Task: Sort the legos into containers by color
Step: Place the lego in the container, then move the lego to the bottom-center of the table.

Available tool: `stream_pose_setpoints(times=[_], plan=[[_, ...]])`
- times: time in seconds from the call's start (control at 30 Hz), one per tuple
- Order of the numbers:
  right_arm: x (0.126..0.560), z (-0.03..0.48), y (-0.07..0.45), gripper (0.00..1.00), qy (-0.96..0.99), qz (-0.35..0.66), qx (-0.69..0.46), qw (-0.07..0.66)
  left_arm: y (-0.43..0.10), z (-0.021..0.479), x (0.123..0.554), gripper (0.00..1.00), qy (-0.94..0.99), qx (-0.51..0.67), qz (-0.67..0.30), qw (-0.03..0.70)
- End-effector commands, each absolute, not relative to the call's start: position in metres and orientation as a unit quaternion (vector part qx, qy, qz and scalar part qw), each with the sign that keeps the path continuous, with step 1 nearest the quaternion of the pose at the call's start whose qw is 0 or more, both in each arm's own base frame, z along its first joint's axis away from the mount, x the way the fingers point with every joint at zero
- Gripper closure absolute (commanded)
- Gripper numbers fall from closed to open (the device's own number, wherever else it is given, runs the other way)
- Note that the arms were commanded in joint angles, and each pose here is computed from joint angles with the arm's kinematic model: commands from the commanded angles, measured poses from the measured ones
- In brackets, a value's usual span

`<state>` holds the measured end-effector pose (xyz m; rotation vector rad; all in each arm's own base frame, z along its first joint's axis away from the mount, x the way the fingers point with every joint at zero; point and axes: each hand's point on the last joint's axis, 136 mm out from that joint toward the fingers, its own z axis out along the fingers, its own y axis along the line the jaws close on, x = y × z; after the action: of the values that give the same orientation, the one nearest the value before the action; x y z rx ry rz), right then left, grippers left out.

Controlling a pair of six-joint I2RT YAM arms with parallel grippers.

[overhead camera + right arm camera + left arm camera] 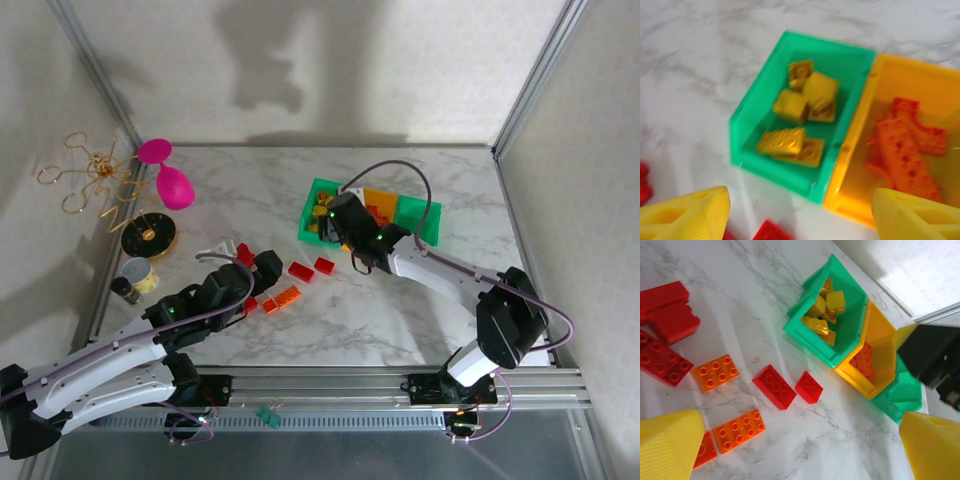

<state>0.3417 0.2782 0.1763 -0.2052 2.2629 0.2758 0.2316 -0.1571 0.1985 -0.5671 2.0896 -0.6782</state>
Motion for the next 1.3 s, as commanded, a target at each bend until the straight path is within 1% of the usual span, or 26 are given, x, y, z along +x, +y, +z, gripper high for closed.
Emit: stream_pose_setpoints(times=[0.0,0.13,0.27,0.37,0.47,0.57,0.67,0.83,1.13,1.27], plan=[[0.311,0.155,0.294,0.22,0.912,0.133,-0.115,0.371,-0.13,0.179,0.222,0.0,0.842,-0.257,-0.228,0.417],[0.275,0.134,0.323,0.19,0.913,0.151,-0.161,0.344,-0.114,0.17,0.214,0.0,0.841,-0.275,-0.216,0.414],[0.245,0.107,0.347,0.16,0.921,0.171,-0.177,0.301,-0.101,0.165,0.207,0.0,0.839,-0.292,-0.204,0.412],[0.229,0.095,0.364,0.14,0.921,0.175,-0.182,0.297,-0.093,0.163,0.202,0.0,0.838,-0.3,-0.199,0.411],[0.217,0.08,0.382,0.12,0.925,0.194,-0.18,0.272,-0.09,0.162,0.2,0.0,0.835,-0.304,-0.203,0.411],[0.209,0.064,0.393,0.09,0.932,0.184,-0.18,0.256,-0.088,0.162,0.199,0.0,0.834,-0.305,-0.203,0.412],[0.211,0.051,0.395,0.07,0.94,0.165,-0.162,0.251,-0.087,0.161,0.198,0.0,0.836,-0.305,-0.199,0.411],[0.222,0.045,0.392,0.01,0.949,0.138,-0.115,0.261,-0.088,0.162,0.198,0.0,0.835,-0.305,-0.201,0.412],[0.243,0.033,0.376,0.01,0.955,0.062,-0.037,0.288,-0.087,0.163,0.198,0.0,0.835,-0.303,-0.2,0.413],[0.239,0.026,0.371,0.01,0.955,0.064,-0.034,0.286,-0.084,0.163,0.198,0.0,0.834,-0.306,-0.194,0.415]])
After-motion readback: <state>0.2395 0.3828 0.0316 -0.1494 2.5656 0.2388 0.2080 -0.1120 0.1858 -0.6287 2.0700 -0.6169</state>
